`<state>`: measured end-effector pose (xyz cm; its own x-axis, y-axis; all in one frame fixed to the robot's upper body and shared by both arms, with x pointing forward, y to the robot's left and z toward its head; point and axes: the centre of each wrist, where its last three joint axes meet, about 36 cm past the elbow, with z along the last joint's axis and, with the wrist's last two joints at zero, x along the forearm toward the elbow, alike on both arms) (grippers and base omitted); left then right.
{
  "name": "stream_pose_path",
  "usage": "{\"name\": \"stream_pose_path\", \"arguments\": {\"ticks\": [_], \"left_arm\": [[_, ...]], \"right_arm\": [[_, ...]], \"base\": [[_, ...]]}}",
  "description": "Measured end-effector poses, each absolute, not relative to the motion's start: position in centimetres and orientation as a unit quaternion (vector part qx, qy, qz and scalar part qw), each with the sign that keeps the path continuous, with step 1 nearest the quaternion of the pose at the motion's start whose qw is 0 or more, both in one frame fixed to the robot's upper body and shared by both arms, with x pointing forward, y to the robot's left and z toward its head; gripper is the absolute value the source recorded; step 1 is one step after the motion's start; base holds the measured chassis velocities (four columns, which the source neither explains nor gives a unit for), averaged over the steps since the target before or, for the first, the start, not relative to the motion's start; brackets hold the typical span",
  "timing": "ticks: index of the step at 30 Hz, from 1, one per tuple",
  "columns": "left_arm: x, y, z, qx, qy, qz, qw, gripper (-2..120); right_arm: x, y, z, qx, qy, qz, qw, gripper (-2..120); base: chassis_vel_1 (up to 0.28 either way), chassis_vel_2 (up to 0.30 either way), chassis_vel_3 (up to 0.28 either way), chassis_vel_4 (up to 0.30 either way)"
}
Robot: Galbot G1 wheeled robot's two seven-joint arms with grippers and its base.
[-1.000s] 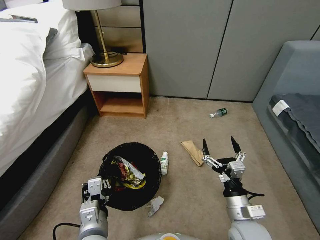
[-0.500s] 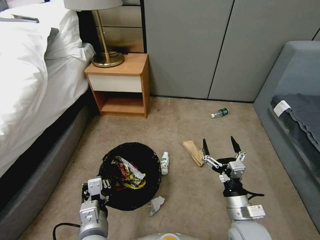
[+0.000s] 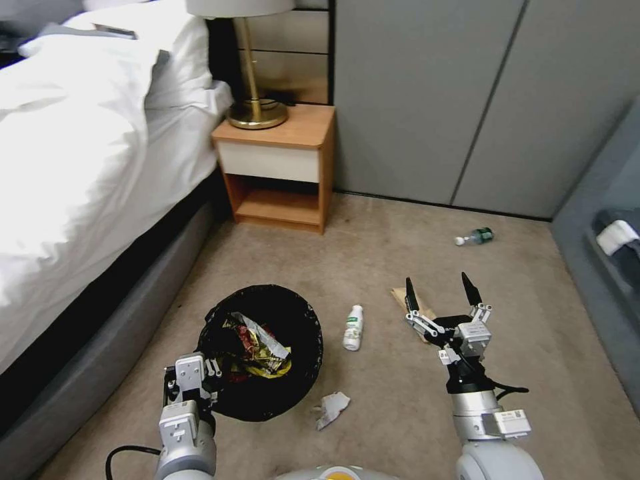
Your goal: Pick up the trash bin, then pick up the garbage from the floor and place it into the trash bin.
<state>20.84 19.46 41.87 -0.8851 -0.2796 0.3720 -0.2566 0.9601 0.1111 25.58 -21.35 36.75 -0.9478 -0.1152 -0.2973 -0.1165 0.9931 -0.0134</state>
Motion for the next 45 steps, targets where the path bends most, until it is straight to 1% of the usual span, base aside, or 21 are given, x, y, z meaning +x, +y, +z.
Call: {"name": "stream_pose_path", "arguments": {"ticks": [12,45], "left_arm": [[20.84,19.47,41.86,0.138,-0.97,-0.029,0.196,1],[20.84,19.46,41.86,0.138,-0.97,-0.029,0.196,1]], "right_arm": [[25.59,-21.35,36.75,-0.059,0.987,0.002,0.15,100],[25.58,-21.35,36.75,-0.059,0.987,0.002,0.15,100]], "base": [[0.089,0.084,0.102,0.086],[0.0,0.0,0.0,0.0]]}}
